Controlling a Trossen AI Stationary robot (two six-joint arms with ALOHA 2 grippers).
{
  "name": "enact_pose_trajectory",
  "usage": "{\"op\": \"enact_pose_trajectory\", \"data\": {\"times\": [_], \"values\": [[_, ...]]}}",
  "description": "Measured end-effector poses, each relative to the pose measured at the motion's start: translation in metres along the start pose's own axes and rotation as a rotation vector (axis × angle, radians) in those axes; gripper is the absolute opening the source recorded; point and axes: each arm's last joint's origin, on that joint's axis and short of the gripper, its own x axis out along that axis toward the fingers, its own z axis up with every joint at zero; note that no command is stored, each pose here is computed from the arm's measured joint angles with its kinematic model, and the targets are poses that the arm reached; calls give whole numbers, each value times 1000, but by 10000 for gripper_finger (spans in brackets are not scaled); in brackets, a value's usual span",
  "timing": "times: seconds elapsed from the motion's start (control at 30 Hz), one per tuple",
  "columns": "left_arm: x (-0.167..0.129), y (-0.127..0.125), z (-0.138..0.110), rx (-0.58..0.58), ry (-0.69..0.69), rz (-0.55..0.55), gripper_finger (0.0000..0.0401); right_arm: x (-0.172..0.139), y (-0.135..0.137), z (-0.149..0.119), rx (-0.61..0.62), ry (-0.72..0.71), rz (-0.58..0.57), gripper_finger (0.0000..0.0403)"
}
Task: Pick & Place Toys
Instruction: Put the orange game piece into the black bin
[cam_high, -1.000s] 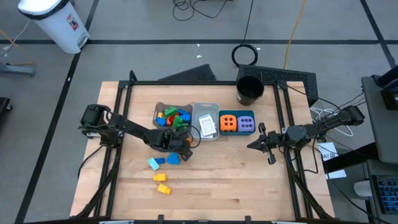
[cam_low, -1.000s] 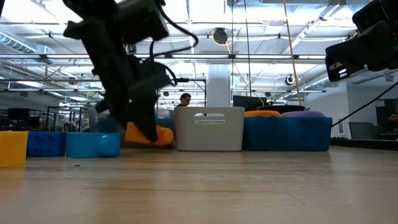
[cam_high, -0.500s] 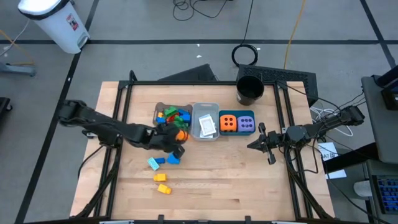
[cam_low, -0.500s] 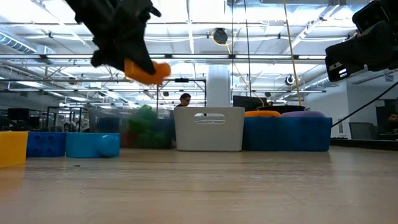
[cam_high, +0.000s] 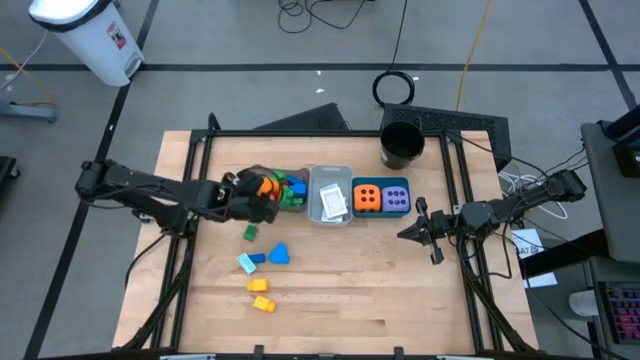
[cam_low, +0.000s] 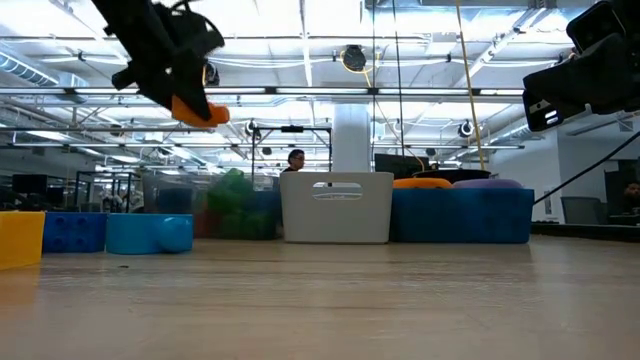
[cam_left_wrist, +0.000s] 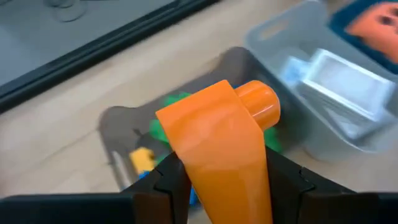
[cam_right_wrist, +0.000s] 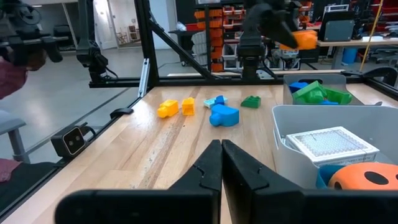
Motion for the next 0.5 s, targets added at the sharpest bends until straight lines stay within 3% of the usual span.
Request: {"op": "enact_pose_trajectory", "data": {"times": [0.17,0.5], "values": [[16,7,4,-43,1,65,158,0,0,0,0,0,0,4],[62,43,-15,-172,71,189,145,0,0,0,0,0,0,4]]}}
